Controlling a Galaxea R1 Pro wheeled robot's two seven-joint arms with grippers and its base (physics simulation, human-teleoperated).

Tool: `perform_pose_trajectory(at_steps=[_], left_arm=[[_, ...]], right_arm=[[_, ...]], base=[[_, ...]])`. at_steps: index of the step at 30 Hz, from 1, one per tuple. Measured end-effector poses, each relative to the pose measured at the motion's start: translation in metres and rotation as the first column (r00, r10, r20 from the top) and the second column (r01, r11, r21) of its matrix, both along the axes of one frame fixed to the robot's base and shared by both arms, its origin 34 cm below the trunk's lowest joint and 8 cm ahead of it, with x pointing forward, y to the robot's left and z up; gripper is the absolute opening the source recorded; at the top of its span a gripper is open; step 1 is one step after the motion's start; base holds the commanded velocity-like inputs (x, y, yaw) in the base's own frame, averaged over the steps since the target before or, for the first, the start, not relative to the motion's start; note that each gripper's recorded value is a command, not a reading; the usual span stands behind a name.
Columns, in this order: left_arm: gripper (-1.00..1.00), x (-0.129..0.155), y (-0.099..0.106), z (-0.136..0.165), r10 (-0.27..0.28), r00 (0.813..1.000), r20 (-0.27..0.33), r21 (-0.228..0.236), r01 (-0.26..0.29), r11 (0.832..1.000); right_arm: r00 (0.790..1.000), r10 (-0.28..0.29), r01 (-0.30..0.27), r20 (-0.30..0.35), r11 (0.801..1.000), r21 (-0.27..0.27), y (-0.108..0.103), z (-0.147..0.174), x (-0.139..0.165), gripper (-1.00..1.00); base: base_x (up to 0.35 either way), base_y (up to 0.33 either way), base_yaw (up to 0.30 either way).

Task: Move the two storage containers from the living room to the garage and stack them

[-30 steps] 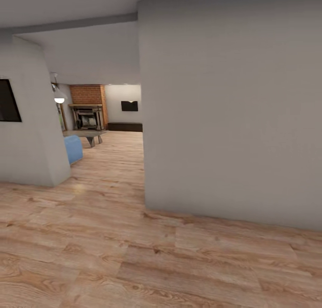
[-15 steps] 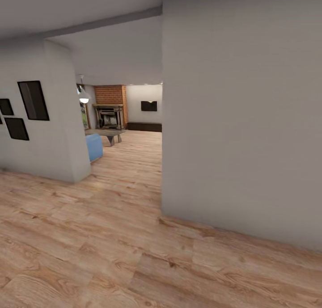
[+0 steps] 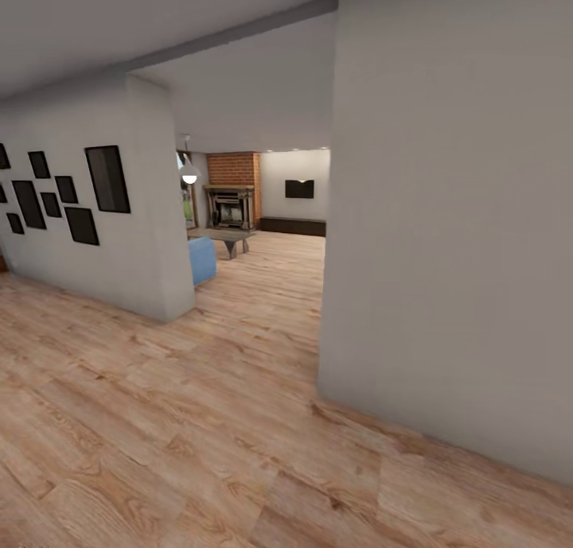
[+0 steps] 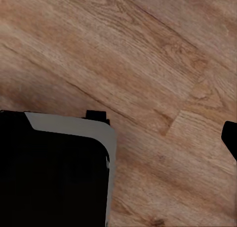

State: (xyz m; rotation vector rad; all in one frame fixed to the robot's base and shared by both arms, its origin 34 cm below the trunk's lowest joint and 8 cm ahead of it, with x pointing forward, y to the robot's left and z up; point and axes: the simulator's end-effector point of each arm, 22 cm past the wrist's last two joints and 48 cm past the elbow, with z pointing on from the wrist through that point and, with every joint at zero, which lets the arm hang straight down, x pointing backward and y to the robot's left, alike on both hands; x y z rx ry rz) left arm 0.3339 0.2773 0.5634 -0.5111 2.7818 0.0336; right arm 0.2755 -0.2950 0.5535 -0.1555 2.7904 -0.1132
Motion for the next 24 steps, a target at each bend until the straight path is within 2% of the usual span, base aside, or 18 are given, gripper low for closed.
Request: perform_pose_trajectory(at_steps=[18, 24], left_arm=[[1.00, -0.0001, 0.0000, 0.0000, 0.000, 1.000, 0.000, 0.000, 0.000, 1.000], [1.00, -0.0004, -0.0001, -0.0002, 0.000, 1.000, -0.001, 0.000, 0.000, 1.000]], right_arm=[[1.000, -0.001, 0.001, 0.000, 1.000, 0.001, 0.0001, -0.0001, -0.0002, 1.00], [1.000, 0.000, 0.000, -0.003, 1.000, 0.012, 0.0017, -0.0004, -0.0008, 1.00]], base=[[0.327, 0.000, 0.275], [0.327, 0.000, 0.093]])
